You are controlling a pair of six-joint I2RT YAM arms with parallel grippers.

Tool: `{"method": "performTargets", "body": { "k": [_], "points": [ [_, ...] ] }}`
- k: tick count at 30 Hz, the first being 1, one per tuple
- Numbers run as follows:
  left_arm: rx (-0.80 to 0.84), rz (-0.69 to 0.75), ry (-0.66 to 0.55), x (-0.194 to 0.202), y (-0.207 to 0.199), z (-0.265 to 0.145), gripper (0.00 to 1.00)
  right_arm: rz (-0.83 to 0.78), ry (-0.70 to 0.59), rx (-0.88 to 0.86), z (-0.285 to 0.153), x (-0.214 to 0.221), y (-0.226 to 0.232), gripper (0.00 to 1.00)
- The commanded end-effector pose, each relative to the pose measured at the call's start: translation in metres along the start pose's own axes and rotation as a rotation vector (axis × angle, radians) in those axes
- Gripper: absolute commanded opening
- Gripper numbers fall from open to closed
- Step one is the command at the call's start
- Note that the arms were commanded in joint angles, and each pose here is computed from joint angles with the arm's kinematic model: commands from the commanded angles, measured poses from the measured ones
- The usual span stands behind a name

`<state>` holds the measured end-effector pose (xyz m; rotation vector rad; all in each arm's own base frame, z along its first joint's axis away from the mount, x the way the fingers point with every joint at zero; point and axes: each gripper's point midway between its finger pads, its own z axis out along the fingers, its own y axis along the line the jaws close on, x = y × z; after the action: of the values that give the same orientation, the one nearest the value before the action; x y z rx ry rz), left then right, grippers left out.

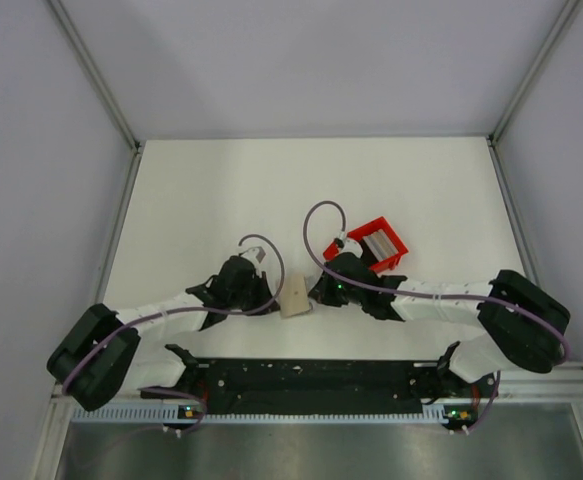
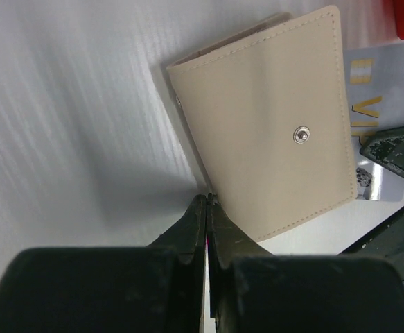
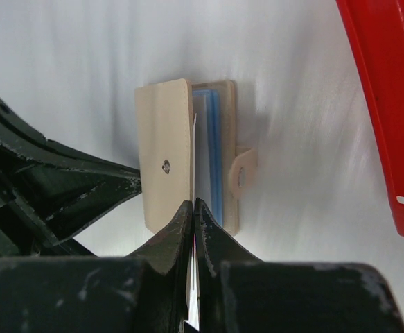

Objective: Put the credit cards into the card holder
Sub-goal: Open the card holder at the center of the board.

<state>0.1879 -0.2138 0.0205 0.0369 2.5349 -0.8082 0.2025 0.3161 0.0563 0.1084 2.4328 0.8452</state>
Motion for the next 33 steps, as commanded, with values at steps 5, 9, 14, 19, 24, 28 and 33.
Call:
{"method": "performTargets", "body": {
  "k": [5, 9, 14, 19, 24, 28, 33],
  "points": [
    [0.007, 0.001, -0.082, -0.029, -0.016, 0.006, 0.0, -0.112, -0.024, -0.161, -0.016, -0.019, 0.047, 0.0],
    [-0.044, -0.006, -0.102, -0.034, -0.009, 0.006, 0.0, -0.145, -0.003, -0.204, -0.015, -0.015, 0.063, 0.0],
    [-0.138, -0.025, -0.14, -0.04, 0.009, 0.004, 0.0, -0.163, 0.014, -0.24, -0.009, -0.01, 0.08, 0.0],
    [-0.165, -0.052, -0.138, -0.036, 0.018, 0.005, 0.0, -0.168, 0.073, -0.237, 0.003, 0.001, 0.085, 0.0],
    [-0.19, -0.08, -0.143, -0.032, 0.028, 0.004, 0.0, -0.166, 0.104, -0.245, 0.014, 0.011, 0.09, 0.0],
    [-0.18, -0.101, -0.132, -0.029, 0.032, 0.007, 0.0, -0.163, 0.121, -0.271, 0.019, 0.018, 0.099, 0.0],
    [-0.155, -0.116, -0.099, -0.023, 0.03, 0.013, 0.0, -0.16, 0.138, -0.291, 0.023, 0.027, 0.108, 0.0]
  ]
}}
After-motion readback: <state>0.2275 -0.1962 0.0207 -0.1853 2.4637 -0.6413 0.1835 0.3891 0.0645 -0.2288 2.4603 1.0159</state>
